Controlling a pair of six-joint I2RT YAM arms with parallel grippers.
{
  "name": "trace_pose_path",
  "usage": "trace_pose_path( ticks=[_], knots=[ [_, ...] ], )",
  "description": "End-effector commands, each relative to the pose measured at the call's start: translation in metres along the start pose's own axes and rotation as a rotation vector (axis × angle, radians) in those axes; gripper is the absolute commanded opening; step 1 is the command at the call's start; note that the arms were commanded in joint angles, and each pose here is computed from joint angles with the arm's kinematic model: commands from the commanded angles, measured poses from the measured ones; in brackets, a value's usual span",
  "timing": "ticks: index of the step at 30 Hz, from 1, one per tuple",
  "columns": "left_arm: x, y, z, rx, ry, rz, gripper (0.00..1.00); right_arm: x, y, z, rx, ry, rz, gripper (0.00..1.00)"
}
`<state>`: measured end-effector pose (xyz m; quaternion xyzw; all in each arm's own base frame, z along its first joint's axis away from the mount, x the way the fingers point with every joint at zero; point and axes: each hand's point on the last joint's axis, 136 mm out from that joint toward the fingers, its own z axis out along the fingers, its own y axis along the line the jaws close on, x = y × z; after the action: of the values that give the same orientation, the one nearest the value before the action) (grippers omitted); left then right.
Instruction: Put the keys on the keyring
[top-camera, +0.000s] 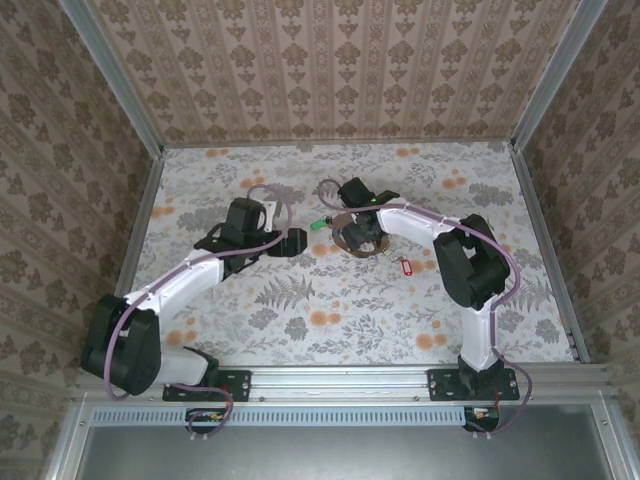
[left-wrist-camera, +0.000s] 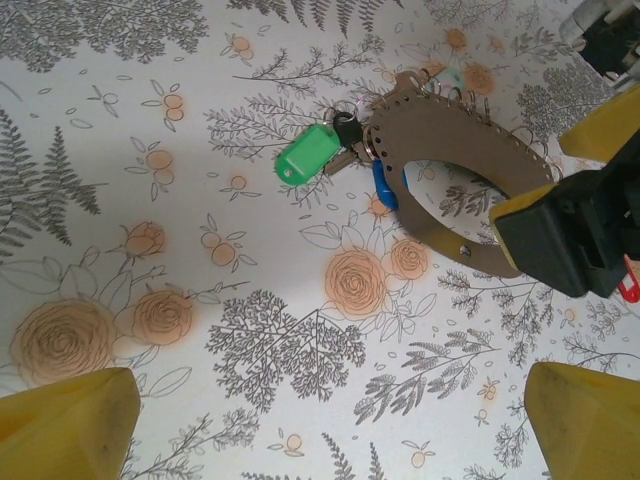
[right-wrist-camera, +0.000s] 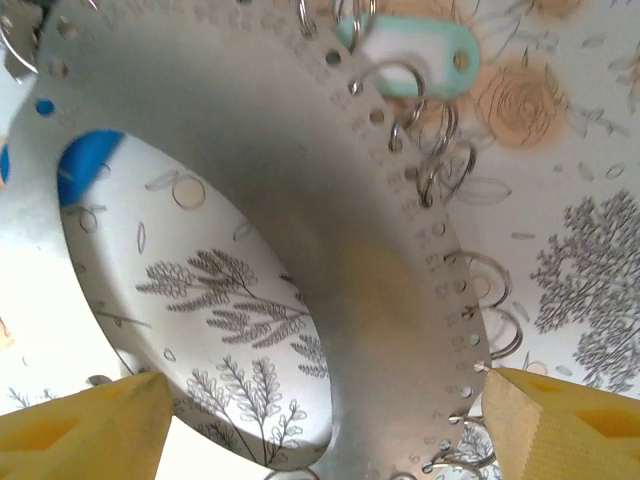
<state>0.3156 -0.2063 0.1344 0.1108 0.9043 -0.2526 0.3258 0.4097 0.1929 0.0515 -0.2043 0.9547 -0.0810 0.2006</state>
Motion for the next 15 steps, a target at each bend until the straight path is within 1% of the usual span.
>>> trace_pose_path(
  ticks=[1, 4, 6, 10, 15],
  knots=[
    [-0.003, -0.004, -0.006, 0.041, -0.026, -0.019, 1.0, 0.011, -0.027, 0.014, 0.126, 0.065, -0.017, 0.83],
    [-0.002, -0.008, -0.007, 0.06, -0.024, -0.01, 1.0, 0.013, -0.027, 0.02, 0.077, 0.08, 0.018, 0.85],
    [-0.009, -0.001, -0.01, 0.055, -0.043, -0.019, 1.0, 0.018, -0.02, 0.025, 0.049, 0.121, 0.006, 0.85],
    [-0.012, -0.001, -0.011, 0.061, -0.055, -0.011, 1.0, 0.025, -0.008, 0.022, 0.048, 0.132, -0.027, 0.85],
    [-0.012, -0.001, -0.013, 0.07, -0.065, -0.014, 1.0, 0.04, -0.001, 0.013, 0.049, 0.143, -0.044, 0.86]
  ],
)
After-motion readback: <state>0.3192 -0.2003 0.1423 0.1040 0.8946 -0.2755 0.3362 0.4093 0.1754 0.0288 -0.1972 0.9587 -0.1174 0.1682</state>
